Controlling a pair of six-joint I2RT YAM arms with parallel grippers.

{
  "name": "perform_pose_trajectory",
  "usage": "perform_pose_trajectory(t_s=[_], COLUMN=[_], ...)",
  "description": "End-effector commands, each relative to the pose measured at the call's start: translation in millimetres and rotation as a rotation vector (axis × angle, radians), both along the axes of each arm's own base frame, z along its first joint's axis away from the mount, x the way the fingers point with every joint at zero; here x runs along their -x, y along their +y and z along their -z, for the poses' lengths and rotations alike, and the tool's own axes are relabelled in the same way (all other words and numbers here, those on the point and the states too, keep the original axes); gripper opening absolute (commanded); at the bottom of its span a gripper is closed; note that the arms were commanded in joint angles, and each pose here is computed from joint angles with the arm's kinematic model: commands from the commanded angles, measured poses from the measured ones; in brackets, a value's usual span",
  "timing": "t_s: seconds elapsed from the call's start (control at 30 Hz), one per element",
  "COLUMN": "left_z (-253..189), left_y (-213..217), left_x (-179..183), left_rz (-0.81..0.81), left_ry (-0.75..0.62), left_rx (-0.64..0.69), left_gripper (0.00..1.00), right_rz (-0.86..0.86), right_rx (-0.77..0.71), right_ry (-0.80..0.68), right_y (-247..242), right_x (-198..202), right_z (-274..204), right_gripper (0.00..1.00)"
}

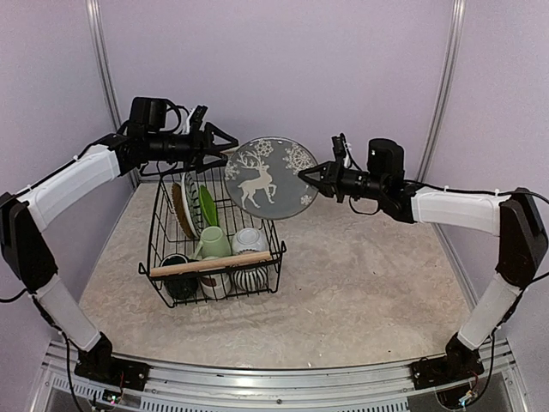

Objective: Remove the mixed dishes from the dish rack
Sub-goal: Pass from the left arm to the right, then place the plate in the corner of the board.

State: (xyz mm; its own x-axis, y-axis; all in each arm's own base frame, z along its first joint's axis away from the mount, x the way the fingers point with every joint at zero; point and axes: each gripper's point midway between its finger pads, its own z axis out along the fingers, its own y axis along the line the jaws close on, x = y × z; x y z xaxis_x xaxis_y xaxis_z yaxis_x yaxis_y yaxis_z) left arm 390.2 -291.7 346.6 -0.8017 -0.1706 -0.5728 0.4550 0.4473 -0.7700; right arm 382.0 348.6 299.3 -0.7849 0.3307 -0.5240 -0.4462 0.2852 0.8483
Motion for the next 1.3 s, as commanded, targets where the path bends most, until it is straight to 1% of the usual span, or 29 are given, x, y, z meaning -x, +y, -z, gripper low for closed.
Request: perform_pose_trajectory(t_s=[0.0,0.1,0.2,0.27,0.3,0.47,0.67,0.9,1.17,1.27], left_z=[-23.2,-22.7,-19.0,-16.0,-13.3,-1.0,11.5,18.2,32.2,34.9], left_y=[16.8,24.3,34.2,43.8,49.7,87.0,125.6,134.3,144.5,148.1], left_x=[5.4,6.4,4.0,1.4,-0.5,-9.9,-16.9,-17.1,-17.5,-18.0], left_rz=[-0.023,-0.034,-0.071,-0.101,-0.117,-0.251,-0.392,-0.408,-0.435,-0.445], left_ry=[-0.068,-0.072,-0.076,-0.057,-0.05,-0.022,0.014,0.032,0.045,0.047], left_rx=[0.012,0.005,-0.026,-0.043,-0.051,-0.133,-0.252,-0.295,-0.37,-0.393], left_gripper=[0.74,0.82,0.87,0.96,0.98,0.99,0.99,0.99,0.99,0.99], right_rz=[0.061,0.116,0.209,0.281,0.315,0.484,0.605,0.653,0.704,0.717], right_rx=[-0.09,-0.092,-0.074,-0.061,-0.049,0.053,0.075,0.081,0.107,0.108], right_ry=[-0.125,-0.123,-0.111,-0.096,-0.086,0.006,0.089,0.164,0.241,0.248], right_y=[-38.3,-68.5,-108.3,-139.4,-152.8,-221.4,-287.4,-327.6,-356.3,-365.3], right_x=[1.5,0.3,-2.9,-6.5,-7.3,-18.2,-35.6,-67.4,-103.5,-115.2], right_z=[-49.3,-45.2,-39.5,-32.4,-26.7,15.0,57.8,94.4,137.4,147.5], right_gripper=[0.0,0.0,0.0,0.0,0.0,0.0,0.0,0.0,0.0,0.0])
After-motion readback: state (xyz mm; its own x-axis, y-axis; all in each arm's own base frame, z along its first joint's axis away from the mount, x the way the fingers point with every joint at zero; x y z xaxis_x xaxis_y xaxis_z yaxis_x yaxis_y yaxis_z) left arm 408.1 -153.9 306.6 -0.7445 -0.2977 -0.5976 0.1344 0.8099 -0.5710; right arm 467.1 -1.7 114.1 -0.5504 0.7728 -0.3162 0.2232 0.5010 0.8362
